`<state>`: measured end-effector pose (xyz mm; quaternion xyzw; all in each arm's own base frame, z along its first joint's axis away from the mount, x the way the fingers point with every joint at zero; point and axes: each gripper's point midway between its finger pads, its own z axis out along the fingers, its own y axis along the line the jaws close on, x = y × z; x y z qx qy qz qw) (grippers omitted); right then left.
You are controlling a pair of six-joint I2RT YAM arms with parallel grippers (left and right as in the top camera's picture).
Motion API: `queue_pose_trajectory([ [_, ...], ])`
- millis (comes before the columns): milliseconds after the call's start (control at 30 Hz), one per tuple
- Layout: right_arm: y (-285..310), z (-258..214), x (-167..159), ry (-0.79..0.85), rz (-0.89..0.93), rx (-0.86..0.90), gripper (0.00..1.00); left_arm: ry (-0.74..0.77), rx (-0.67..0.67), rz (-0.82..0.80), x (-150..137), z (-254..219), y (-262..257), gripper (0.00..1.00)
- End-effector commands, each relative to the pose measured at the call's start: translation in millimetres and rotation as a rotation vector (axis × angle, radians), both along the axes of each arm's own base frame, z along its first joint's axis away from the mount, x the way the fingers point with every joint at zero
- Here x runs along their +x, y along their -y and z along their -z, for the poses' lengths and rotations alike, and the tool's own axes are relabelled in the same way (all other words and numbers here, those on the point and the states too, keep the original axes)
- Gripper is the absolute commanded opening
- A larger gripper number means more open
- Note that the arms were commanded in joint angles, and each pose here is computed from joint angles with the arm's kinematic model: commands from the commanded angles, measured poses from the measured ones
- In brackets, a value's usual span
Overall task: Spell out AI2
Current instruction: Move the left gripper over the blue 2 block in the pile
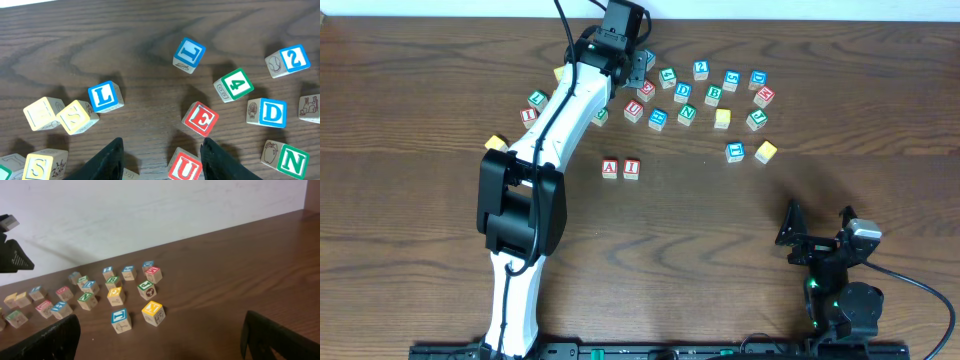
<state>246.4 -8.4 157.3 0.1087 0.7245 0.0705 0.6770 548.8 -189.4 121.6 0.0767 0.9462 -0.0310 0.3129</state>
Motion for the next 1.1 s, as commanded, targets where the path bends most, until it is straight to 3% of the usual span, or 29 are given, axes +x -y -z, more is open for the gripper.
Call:
queue_pose_trajectory([
  [0, 1, 0, 0, 0.002, 0.003, 0.006, 0.99, 0.008, 0.015, 0.007, 1, -1, 1, 0.49],
  [500, 1, 0, 0, 0.002, 0.003, 0.006, 0.99, 0.001, -0.001, 0.038, -6, -1, 20, 0.49],
  [867, 1, 0, 0, 0.001, 0.003, 0.006, 0.99, 0.198, -0.14, 0.058, 20, -35, 69, 0.56],
  [1067, 1, 0, 0, 0.002, 0.003, 0.006, 0.99, 0.25, -0.202, 0.071, 33, -19, 105, 0.58],
])
